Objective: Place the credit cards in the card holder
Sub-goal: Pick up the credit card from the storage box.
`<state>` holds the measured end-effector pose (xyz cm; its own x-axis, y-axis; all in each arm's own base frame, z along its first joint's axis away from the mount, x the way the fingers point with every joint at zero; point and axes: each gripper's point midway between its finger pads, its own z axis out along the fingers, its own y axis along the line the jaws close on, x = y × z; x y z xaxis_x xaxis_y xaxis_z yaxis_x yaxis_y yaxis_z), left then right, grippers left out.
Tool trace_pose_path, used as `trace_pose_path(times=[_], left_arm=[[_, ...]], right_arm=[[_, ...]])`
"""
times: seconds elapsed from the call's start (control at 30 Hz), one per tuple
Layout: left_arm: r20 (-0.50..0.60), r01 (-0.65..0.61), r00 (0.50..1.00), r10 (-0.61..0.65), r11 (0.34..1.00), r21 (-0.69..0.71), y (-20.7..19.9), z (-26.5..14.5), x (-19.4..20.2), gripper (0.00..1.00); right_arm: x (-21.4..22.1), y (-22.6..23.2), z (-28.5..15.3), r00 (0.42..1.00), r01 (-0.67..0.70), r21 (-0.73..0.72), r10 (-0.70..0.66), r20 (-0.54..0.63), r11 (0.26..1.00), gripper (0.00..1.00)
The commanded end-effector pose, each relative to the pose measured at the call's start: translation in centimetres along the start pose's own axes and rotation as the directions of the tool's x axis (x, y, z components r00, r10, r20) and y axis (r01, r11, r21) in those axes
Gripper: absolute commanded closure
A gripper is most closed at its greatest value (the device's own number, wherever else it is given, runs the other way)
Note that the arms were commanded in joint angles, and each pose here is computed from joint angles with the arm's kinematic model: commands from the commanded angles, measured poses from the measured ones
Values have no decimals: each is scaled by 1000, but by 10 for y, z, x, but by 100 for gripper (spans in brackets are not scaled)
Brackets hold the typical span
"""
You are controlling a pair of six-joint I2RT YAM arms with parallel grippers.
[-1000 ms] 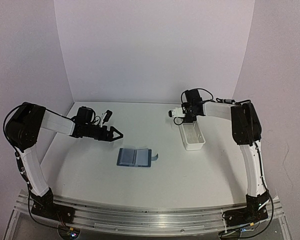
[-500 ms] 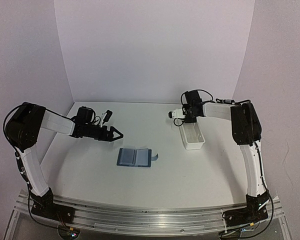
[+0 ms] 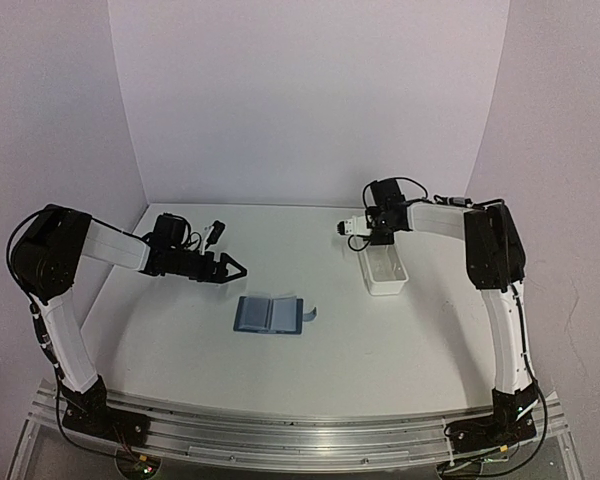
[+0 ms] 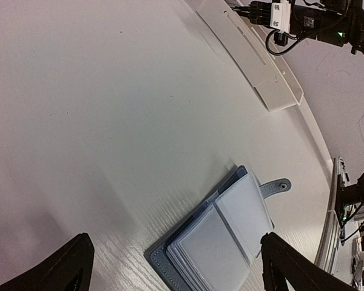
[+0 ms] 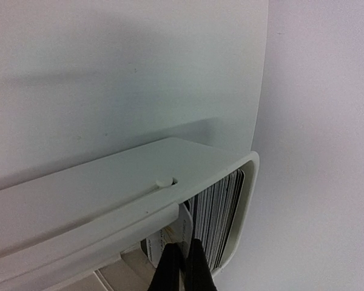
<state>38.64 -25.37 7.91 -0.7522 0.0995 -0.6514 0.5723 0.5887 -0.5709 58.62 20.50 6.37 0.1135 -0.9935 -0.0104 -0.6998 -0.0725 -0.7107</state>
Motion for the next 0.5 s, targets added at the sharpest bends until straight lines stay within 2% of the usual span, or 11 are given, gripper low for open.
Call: trace_pose_path(times=[0.0,0.47], left_arm=[[27,-24,999,24,999,29,-6,-3,-9,5],[24,-15,1000,14,999,48,-11,-5,-7,5]], right_arm=[[-5,-16,-28,1000,-20,8,20,23,1000,100],[-10,-30,-47,998,-52,-3,52,19,999,100]])
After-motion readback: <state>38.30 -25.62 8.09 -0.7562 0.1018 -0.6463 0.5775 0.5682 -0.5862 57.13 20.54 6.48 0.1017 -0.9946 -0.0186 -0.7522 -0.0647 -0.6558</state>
